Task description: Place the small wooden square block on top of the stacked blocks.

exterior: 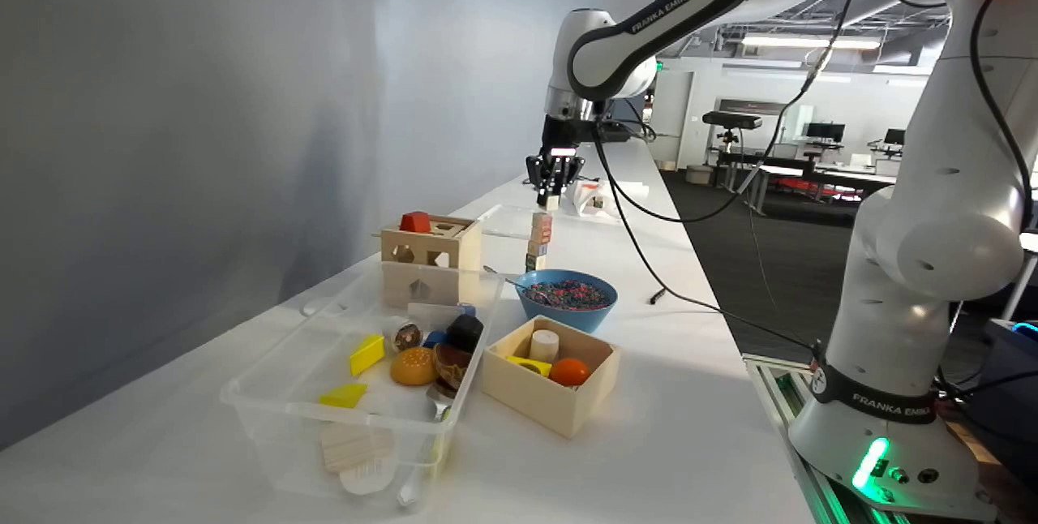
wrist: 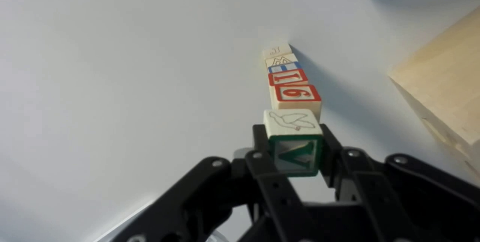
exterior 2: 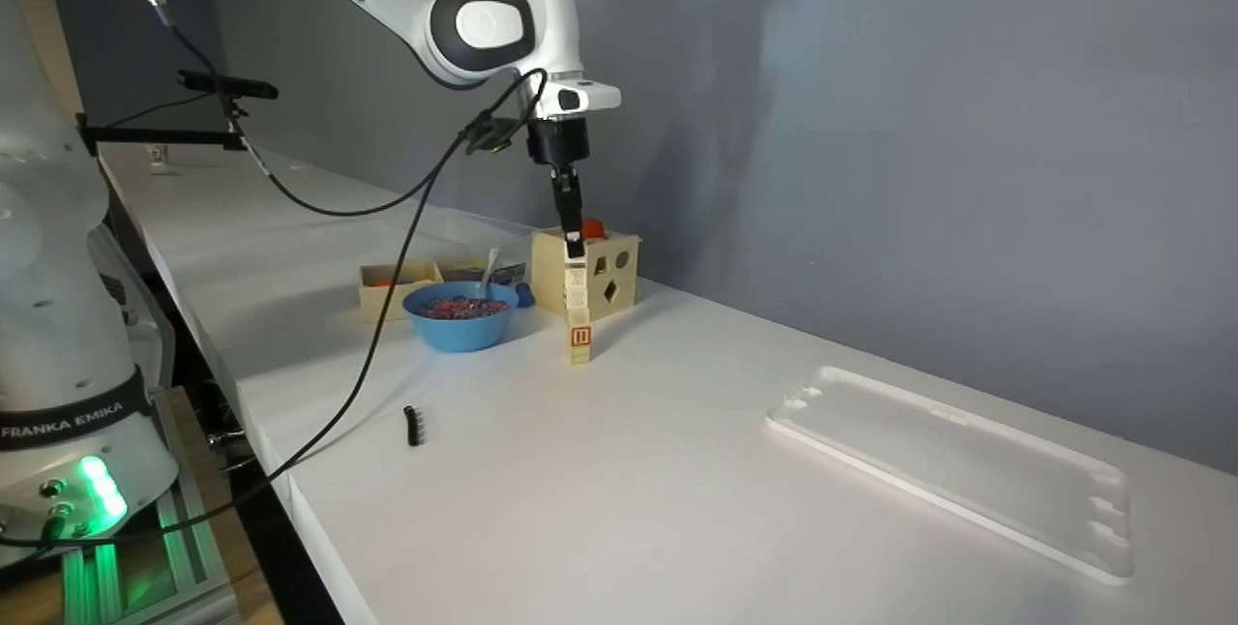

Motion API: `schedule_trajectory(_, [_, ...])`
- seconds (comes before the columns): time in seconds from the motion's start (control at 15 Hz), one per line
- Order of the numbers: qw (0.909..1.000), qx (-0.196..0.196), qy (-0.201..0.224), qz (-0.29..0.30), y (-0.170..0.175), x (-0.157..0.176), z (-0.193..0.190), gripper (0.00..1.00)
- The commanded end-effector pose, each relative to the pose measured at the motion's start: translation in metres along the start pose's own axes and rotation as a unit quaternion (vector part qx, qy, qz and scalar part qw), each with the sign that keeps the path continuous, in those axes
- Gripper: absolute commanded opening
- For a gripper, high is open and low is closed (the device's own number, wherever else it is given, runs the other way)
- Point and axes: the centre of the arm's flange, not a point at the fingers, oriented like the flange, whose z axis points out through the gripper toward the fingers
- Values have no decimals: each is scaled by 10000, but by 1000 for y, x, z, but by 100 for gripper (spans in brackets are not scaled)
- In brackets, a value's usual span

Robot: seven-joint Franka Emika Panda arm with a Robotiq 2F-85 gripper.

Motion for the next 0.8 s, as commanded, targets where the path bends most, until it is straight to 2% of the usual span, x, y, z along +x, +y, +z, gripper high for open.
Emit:
schedule_trajectory(0.0, [10000,19,-14,63,-6,0,1,9])
schedule_trajectory(0.73, [9999,14,-31,131,-11,1,7,9])
